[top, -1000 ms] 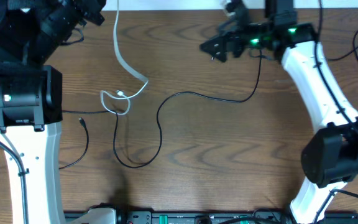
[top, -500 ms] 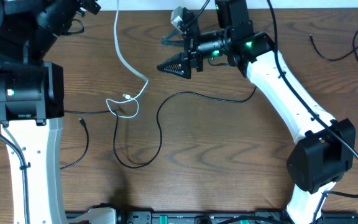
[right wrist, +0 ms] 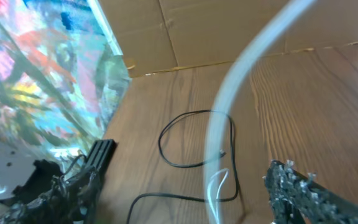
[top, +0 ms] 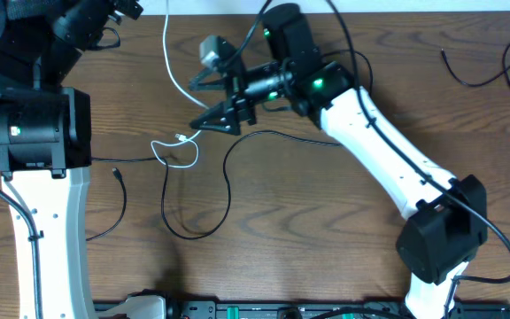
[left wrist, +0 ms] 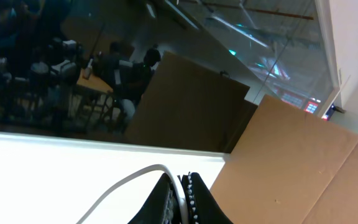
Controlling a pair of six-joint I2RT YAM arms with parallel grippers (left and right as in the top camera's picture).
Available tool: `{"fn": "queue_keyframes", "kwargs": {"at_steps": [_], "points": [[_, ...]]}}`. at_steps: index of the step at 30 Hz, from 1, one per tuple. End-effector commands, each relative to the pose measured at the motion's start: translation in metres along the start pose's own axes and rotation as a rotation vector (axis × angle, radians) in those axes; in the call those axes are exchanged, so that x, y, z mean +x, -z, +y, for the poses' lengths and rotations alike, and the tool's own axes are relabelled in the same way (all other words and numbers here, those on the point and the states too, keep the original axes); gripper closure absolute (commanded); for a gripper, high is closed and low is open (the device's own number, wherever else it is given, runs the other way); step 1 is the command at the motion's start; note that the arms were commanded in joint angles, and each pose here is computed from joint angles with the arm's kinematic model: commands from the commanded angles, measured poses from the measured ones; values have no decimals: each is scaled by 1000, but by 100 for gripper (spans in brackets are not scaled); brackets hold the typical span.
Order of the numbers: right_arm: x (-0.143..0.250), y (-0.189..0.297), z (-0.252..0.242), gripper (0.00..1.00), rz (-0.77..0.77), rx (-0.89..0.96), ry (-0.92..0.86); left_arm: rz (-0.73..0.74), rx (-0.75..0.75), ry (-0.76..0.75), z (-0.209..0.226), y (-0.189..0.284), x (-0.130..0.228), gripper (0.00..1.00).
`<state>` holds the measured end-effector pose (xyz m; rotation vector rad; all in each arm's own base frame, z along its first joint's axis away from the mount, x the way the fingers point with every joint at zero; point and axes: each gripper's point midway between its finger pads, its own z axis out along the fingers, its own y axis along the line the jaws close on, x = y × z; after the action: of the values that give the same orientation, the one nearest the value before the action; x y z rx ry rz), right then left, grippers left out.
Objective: Untangle cables
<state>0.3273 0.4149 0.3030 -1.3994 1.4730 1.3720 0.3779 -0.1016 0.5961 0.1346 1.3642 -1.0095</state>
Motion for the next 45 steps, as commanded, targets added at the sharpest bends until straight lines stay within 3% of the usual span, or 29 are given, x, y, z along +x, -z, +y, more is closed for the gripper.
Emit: {"fn": "queue_keyframes", "kwargs": {"at_steps": [1,6,8,11,12,21,28,31,41,45], "points": [[13,-27,-8,23,36,51,-2,14,4,24,0,-1,3,93],[32,-57,-16,36,65,81,-43,42,-11,50,4,-1,10,93],[40,-66,-20,46,69,82,-83,49,-17,57,6,-1,12,92],[46,-69,-24,91,70,83,-148,63,-31,72,9,0,16,93],[46,-68,-26,99,68,87,-169,70,-37,78,11,0,18,93],[1,5,-22,99,-53,-43,-349,163,-155,37,40,4,45,92],[-27,97,-42,99,-150,29,-427,244,-494,128,110,25,83,92],[-27,132,-63,99,-190,125,-453,305,-585,176,133,33,104,84],[-9,181,-104,99,-229,336,-545,435,-707,267,165,46,147,32],[-4,184,-110,99,-223,383,-554,458,-724,283,171,48,155,32]]}}
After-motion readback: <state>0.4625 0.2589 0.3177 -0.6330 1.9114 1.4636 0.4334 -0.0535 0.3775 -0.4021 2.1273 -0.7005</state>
